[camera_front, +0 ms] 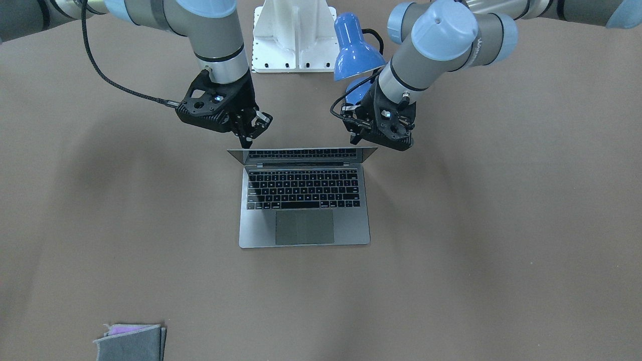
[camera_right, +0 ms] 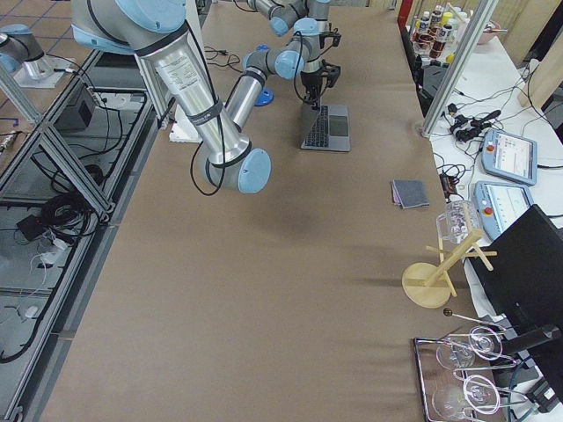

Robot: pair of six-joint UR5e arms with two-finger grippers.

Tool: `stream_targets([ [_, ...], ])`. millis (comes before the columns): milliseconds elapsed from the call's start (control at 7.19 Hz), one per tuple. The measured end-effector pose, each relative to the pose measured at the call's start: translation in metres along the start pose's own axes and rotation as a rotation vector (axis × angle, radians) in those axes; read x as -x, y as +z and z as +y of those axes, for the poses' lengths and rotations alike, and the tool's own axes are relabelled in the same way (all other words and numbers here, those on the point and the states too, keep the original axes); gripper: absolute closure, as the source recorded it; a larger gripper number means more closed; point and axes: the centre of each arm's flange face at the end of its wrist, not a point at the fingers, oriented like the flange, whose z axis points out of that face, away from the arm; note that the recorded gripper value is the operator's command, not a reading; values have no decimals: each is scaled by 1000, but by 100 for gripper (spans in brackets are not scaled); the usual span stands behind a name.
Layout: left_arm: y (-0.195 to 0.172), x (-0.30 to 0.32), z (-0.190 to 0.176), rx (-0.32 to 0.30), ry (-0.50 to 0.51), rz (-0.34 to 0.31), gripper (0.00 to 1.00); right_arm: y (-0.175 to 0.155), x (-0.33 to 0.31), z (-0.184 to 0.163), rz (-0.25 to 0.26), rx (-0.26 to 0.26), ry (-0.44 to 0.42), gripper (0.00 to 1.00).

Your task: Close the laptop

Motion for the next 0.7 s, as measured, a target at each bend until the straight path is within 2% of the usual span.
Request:
stream_targets([
  [696, 8, 10, -62, -22, -1, -51, 100, 31, 28, -32, 9, -16, 12, 100],
])
